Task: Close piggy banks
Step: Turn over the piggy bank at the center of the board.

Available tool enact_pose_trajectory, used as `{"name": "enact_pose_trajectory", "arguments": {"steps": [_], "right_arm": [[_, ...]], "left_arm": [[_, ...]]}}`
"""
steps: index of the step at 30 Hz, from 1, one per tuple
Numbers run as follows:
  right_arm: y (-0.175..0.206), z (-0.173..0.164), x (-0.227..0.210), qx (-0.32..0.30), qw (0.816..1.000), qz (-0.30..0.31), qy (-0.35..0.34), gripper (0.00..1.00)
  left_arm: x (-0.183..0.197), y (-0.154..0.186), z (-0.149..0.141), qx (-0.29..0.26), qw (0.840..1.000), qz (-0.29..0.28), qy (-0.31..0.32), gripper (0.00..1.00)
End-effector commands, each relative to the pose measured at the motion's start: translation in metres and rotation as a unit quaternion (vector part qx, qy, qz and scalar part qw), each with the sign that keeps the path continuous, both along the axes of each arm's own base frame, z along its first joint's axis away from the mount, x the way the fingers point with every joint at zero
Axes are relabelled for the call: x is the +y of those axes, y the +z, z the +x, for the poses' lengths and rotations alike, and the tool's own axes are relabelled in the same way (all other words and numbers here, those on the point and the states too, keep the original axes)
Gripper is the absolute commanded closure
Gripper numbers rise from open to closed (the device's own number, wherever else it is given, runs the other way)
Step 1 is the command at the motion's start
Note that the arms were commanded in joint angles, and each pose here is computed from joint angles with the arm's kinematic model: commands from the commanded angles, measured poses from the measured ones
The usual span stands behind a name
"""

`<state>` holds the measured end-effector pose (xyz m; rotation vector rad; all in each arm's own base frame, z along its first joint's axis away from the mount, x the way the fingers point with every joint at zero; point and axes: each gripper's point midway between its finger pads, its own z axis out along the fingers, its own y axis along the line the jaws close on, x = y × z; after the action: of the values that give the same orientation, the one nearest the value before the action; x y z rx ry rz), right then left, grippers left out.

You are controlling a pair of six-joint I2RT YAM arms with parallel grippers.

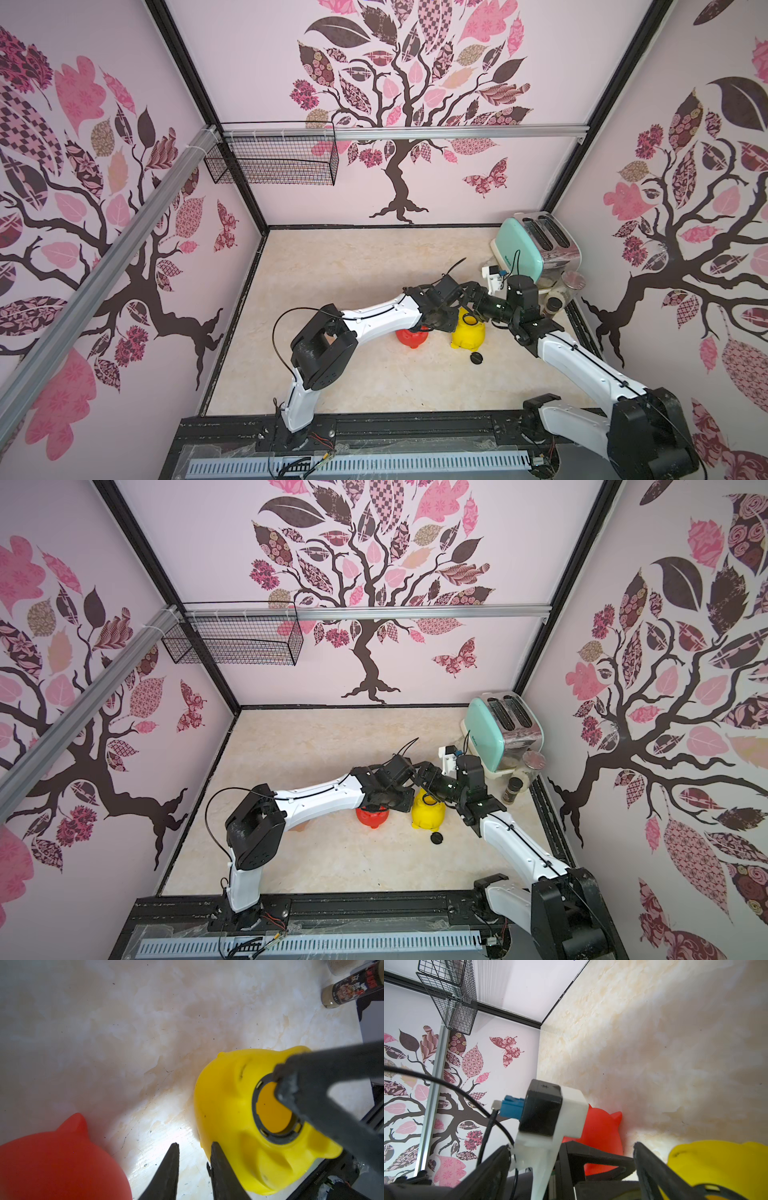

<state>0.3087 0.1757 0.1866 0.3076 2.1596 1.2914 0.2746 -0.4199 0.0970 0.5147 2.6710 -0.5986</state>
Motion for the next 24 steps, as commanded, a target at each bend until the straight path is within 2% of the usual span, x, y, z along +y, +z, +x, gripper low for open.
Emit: {"name": "enact_pose_trajectory", "arguments": {"steps": [1, 8, 17, 24], "right_arm": [[0.018, 0.002, 0.000, -0.022, 1.000, -0.010, 0.002, 0.06], [0.029, 0.000, -0.005, -0.037, 0.998, -0.042, -0.001, 0.05], [0.045, -0.010, -0.032, -0.073, 0.989, -0.123, -0.041, 0.04], [0.038, -0.029, -0.055, -0.049, 0.979, -0.185, -0.067, 0.03]], "left_arm": [[0.003, 0.018, 0.000, -0.014, 1.000, -0.012, -0.003, 0.70], [0.007, 0.027, -0.002, -0.021, 1.000, -0.014, -0.004, 0.70], [0.018, 0.056, -0.005, -0.044, 0.999, -0.032, -0.001, 0.70], [0.033, 0.080, -0.007, -0.071, 0.996, -0.044, 0.011, 0.70]]}}
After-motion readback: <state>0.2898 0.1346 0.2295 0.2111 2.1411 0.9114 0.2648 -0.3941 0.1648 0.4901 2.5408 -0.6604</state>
